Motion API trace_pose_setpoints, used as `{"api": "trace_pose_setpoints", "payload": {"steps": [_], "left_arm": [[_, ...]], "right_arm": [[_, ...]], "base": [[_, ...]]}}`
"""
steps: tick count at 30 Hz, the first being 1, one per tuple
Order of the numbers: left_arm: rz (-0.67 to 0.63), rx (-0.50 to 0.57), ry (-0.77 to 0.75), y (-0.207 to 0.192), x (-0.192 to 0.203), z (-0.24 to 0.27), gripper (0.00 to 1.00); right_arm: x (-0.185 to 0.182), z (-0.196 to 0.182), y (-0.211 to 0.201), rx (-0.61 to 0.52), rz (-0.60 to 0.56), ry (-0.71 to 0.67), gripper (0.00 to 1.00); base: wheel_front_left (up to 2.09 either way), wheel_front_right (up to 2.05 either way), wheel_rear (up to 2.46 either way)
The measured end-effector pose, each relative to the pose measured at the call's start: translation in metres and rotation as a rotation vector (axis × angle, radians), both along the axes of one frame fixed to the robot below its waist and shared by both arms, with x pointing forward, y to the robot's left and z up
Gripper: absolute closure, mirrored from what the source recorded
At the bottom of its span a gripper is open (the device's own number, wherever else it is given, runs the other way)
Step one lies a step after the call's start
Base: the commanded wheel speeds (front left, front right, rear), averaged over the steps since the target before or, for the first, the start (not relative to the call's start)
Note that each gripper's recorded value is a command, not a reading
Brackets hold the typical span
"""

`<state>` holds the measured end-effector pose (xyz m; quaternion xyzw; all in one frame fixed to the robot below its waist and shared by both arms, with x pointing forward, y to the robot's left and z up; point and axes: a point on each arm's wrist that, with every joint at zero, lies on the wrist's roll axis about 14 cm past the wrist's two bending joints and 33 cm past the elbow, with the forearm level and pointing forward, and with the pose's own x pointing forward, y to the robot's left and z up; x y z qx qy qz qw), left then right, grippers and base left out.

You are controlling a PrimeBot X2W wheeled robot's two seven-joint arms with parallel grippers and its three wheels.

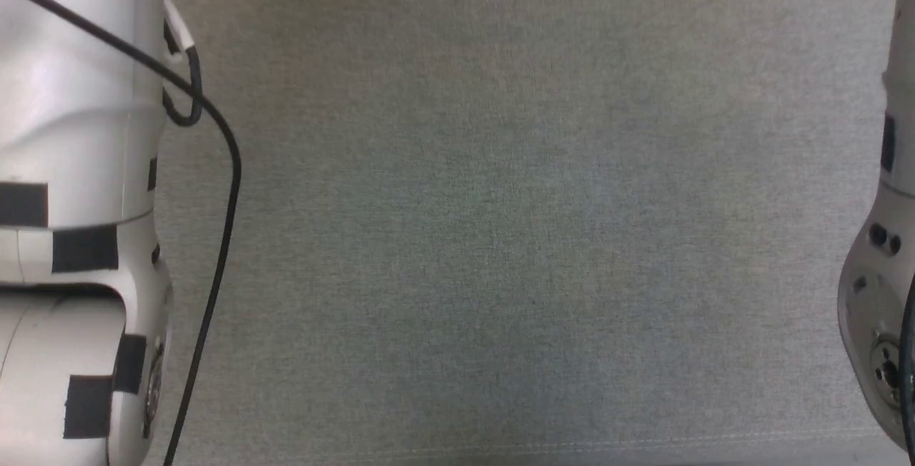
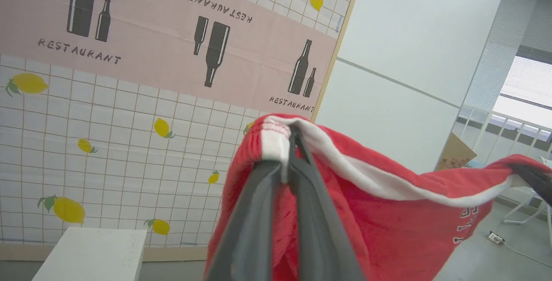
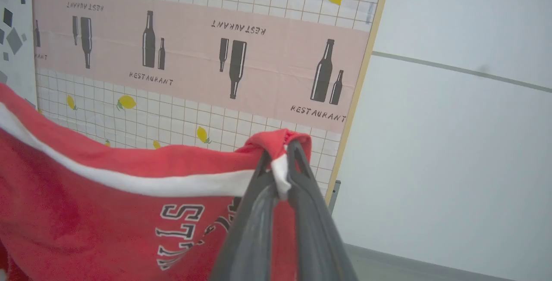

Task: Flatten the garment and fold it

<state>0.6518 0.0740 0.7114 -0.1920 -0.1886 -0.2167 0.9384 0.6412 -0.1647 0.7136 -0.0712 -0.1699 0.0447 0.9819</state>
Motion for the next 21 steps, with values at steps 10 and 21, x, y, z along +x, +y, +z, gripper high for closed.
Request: {"api": "trace_pose_setpoints", "payload": {"steps": [10, 21], "left_arm": [[-0.102, 0.118, 0.287, -0.030, -0.013, -0.138, 1.00], [-0.318, 0.238, 0.770, -0.051, -0.174, -0.286, 1.00]], "right_arm": [[-0.004, -0.111, 0.002, -0.001, 0.018, 0.238, 1.00], [-0.140, -0.259, -0.018, 0.107, -0.024, 0.762, 1.00]], "base": [[0.00, 0.00, 0.00], [0.00, 0.00, 0.00]]}}
